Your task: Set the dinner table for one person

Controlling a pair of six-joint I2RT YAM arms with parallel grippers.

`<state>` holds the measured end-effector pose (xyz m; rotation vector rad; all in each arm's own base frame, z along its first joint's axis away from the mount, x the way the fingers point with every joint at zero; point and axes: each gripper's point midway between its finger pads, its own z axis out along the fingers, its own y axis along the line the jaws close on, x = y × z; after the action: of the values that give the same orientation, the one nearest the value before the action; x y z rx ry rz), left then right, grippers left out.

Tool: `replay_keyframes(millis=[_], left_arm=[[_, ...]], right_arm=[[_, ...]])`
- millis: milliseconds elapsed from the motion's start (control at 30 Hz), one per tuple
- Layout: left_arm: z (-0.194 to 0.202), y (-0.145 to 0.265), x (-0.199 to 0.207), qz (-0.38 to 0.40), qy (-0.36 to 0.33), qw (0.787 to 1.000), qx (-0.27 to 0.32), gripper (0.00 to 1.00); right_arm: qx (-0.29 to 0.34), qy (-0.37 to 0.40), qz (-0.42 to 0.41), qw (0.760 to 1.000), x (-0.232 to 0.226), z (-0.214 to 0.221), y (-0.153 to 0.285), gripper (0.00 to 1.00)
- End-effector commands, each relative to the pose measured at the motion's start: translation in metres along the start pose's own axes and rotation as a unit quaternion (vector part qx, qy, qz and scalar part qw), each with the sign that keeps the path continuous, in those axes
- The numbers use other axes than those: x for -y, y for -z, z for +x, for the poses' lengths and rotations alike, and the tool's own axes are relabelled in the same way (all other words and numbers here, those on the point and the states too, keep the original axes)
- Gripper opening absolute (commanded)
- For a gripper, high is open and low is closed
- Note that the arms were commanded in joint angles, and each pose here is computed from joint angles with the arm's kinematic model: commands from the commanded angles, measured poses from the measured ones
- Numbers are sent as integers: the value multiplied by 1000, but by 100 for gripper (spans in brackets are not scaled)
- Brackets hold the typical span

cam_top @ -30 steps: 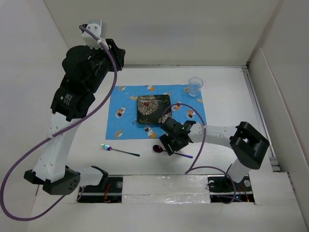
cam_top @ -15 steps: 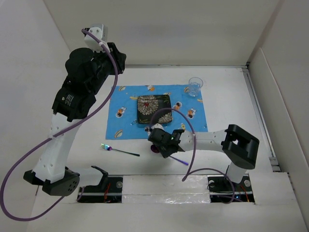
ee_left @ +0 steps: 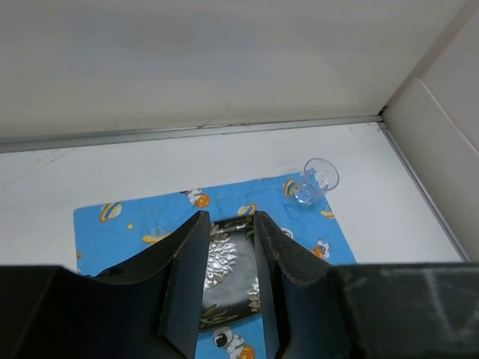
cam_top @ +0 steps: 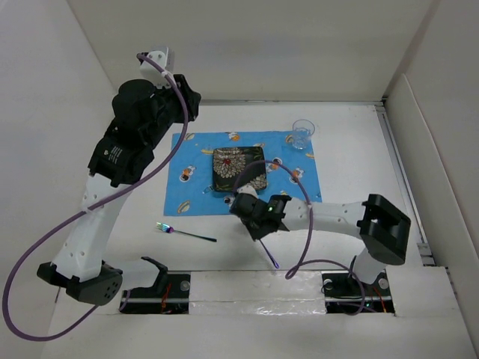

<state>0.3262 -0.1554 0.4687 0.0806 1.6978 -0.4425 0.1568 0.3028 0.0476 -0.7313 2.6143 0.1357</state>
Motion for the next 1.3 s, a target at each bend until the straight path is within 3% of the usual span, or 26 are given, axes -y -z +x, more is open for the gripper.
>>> replay_keyframes(millis=[0,167,367,600,1133,1267], left_arm=[[3,0,4,13,8,1000,-2,28],[27,-4,6,25,14,999,-32,35],[69,0,-4,18,15,998,-66,39],[94,0,-8,18,17,996,-90,40],[96,-18,-6,18,13,995,-95,43],[93,-19,-5,18,13,995,-95,43]], right_arm=[[67,-49,-13,996,22,-61,37,0],[102,-123,31,987,101,-124,31,0],[96,-213,71,970,184,-179,-16,0],[90,-251,100,959,229,-207,-51,0],[41,-247,119,961,240,-185,-92,0],[44,-250,121,960,241,-185,-87,16]])
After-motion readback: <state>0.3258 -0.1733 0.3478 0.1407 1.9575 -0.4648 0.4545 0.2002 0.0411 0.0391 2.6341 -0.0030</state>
